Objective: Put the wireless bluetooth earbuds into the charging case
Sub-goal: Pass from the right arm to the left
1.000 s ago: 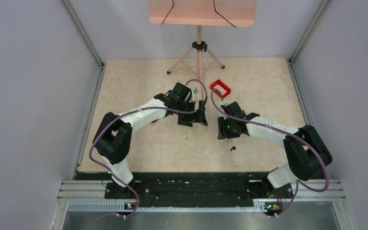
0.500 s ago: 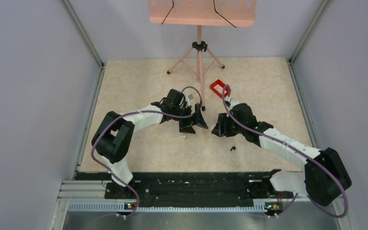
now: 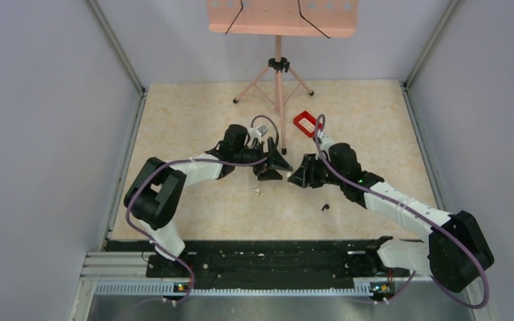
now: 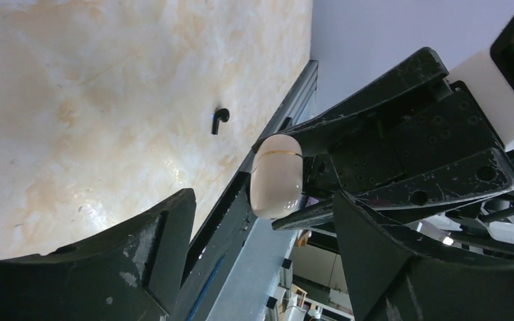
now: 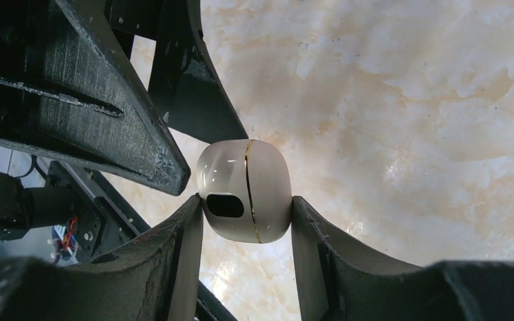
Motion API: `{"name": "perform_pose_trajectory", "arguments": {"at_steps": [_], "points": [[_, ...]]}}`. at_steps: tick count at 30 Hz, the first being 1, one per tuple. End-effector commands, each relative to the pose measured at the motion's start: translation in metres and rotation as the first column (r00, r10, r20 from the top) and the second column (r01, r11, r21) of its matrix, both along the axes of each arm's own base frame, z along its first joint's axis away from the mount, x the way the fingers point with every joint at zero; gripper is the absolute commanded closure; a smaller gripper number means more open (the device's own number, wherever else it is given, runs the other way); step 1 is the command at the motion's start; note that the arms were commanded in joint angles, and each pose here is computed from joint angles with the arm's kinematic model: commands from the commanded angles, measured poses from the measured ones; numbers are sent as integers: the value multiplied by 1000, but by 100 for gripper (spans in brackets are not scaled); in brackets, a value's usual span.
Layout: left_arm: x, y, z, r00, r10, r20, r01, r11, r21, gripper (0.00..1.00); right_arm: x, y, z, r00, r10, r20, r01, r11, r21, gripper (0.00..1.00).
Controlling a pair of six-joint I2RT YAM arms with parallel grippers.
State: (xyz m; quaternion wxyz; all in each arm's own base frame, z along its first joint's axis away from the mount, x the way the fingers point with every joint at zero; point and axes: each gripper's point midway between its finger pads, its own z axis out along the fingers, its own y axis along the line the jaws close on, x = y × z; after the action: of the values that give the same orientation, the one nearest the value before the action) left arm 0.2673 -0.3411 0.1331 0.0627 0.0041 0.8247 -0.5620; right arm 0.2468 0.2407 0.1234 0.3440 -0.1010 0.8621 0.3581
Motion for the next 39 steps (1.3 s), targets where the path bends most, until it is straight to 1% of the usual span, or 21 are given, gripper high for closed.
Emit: {"name": "perform_pose_trajectory", "arguments": {"at_steps": [1,2,4,6,8,9,11,13,16,17,18,19,20,21,22,24,27,29,32,39], "points": [[-4,-10,29,996,-47,81,54,995,-87,22,4,13,28,997,30,77,-35,997,70,64],[-5,-13,30,994,-60,90,68,994,-87,22,4,14,28,997,31,75,-36,997,69,64],[-7,-16,25,993,-83,90,87,995,-51,24,5,14,29,997,29,74,-34,997,69,64],[-8,-18,21,992,-94,89,96,995,-20,32,5,15,29,997,30,72,-35,997,71,64],[-8,-18,19,992,-95,83,96,995,-15,40,5,15,31,997,31,74,-37,997,75,64],[-8,-18,17,993,-92,79,94,996,-11,47,5,15,32,997,33,75,-39,996,77,64],[-8,-18,15,993,-92,75,93,996,-5,55,4,15,33,996,35,79,-42,996,79,64],[-8,-18,14,993,-95,72,95,995,-3,65,4,15,34,996,35,81,-41,996,78,64],[-8,-19,13,993,-95,69,96,995,-2,76,2,15,35,996,40,76,-46,995,85,63],[-8,-19,14,993,-96,70,96,995,-3,82,1,17,36,996,47,74,-53,994,91,58],[-8,-19,16,992,-100,72,101,995,-5,88,0,18,37,996,52,69,-58,994,96,50],[-8,-19,17,992,-102,76,103,995,-7,98,-1,18,39,996,56,65,-63,993,100,43],[-8,-18,18,991,-109,79,110,994,-7,100,-2,19,42,996,61,58,-67,992,106,39],[-8,-17,20,989,-117,88,118,993,-10,100,-3,19,47,996,67,57,-74,991,115,32],[-9,-15,23,987,-125,101,128,992,-17,100,-6,17,51,996,75,40,-79,989,123,30],[-10,-10,30,980,-149,131,155,987,-36,100,-9,12,64,996,87,24,-90,979,183,28],[-16,-4,47,962,-200,187,218,972,-84,100,-5,-7,82,999,39,1,-38,952,305,29],[-21,-1,60,946,-235,225,265,957,-114,100,-5,-18,90,1000,19,2,-19,931,363,29],[-26,0,75,928,-262,265,305,942,-138,100,-6,-21,91,1000,15,3,-15,928,371,30],[-27,-2,97,921,-245,301,313,928,-201,100,-7,-17,91,999,43,9,-43,918,394,30]]}}
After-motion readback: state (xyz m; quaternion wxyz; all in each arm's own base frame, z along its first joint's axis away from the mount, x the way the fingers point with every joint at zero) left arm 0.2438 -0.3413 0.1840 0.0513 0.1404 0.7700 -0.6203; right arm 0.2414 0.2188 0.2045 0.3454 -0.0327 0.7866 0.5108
